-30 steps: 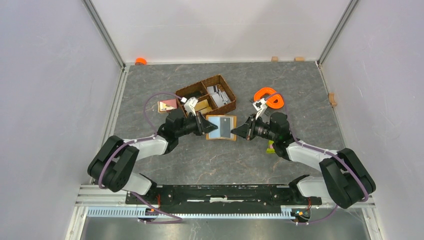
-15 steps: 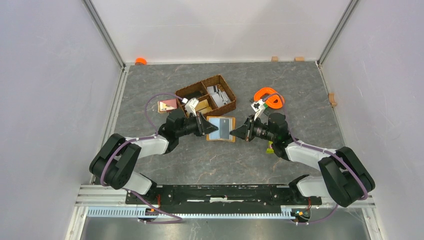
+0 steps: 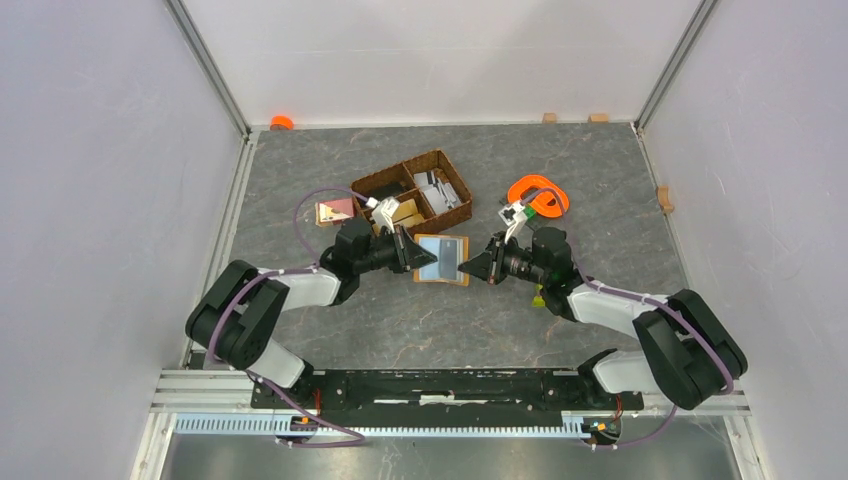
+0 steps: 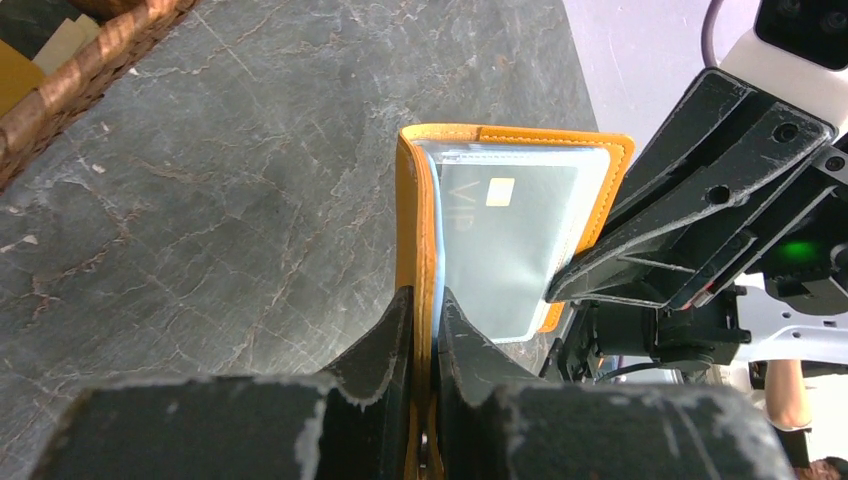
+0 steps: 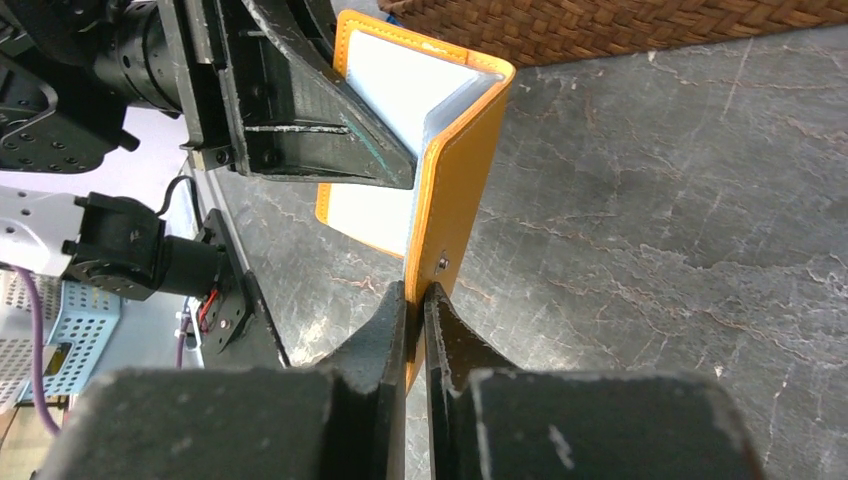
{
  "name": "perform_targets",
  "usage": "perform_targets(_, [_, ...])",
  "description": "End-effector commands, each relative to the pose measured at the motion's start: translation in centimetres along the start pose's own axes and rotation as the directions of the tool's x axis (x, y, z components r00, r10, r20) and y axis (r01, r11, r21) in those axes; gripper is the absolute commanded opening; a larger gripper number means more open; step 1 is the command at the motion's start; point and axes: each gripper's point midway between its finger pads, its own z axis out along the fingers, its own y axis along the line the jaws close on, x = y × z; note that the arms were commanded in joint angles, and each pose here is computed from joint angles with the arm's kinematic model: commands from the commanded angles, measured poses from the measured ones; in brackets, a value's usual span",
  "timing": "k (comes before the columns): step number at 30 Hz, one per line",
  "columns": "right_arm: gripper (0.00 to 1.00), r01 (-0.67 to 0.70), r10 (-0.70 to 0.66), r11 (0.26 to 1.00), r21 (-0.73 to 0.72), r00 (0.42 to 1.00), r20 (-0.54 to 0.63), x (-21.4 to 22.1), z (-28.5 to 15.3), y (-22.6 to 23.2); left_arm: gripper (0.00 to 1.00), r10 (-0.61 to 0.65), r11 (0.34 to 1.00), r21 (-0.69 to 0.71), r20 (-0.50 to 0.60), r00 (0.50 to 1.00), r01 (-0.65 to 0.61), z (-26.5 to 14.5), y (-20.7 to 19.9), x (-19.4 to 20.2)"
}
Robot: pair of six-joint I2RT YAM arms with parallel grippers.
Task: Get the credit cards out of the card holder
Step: Remove the credit card from the card holder.
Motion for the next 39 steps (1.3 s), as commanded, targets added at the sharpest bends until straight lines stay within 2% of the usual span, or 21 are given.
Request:
perform_targets(1, [0.0, 0.048, -0.05, 0.998, 0.039, 0.997, 0.064, -2.1, 1.1, -0.1, 0.02, 0.008, 0.996, 0.086, 0.018, 1.0, -0.009, 0.8, -2.0, -1.4])
perform_targets(4, [0.0, 0.041, -0.049, 0.993, 0.113, 0.996, 0.069, -1.9, 1.4, -1.3, 0.02, -0.018, 0.996, 0.085, 0.003, 1.0, 0.017, 1.4, -1.4, -0.9])
perform_targets(9, [0.02, 0.059, -0.066, 0.995, 0.084, 0.995, 0.074, -1.1, 1.2, -0.7, 0.02, -0.059, 0.995, 0.079, -0.044, 0.997, 0.063, 2.7, -0.3, 0.3])
perform_targets(13, [0.06, 0.065, -0.07, 0.988, 0.14, 0.997, 0.033, 0.1, 1.2, -2.3, 0.02, -0.074, 0.994, 0.078, -0.076, 0.994, 0.08, 3.5, -0.2, 1.1])
perform_targets(21, [0.13, 0.026, -0.017, 0.984, 0.174, 0.998, -0.054, 2.3, 2.2, -4.1, 0.02, -0.119, 0.992, -0.052, -0.177, 0.977, 0.112, 4.8, 2.3, 3.1])
perform_targets(30, [0.32, 0.03, -0.016, 0.981, 0.192, 0.997, -0.075, 2.7, 2.3, -4.6, 0.02, -0.134, 0.988, -0.097, -0.202, 0.97, 0.116, 5.0, 3.2, 3.6])
perform_targets(37, [0.35, 0.032, -0.013, 0.976, 0.214, 0.996, -0.09, 2.9, 2.3, -5.1, 0.02, -0.128, 0.988, -0.107, -0.203, 0.971, 0.108, 4.9, 3.3, 3.6])
perform_targets(39, [0.39, 0.034, -0.014, 0.976, 0.214, 0.996, -0.091, 2.9, 2.3, -5.1, 0.02, -0.127, 0.989, -0.107, -0.204, 0.971, 0.107, 4.9, 3.2, 3.6])
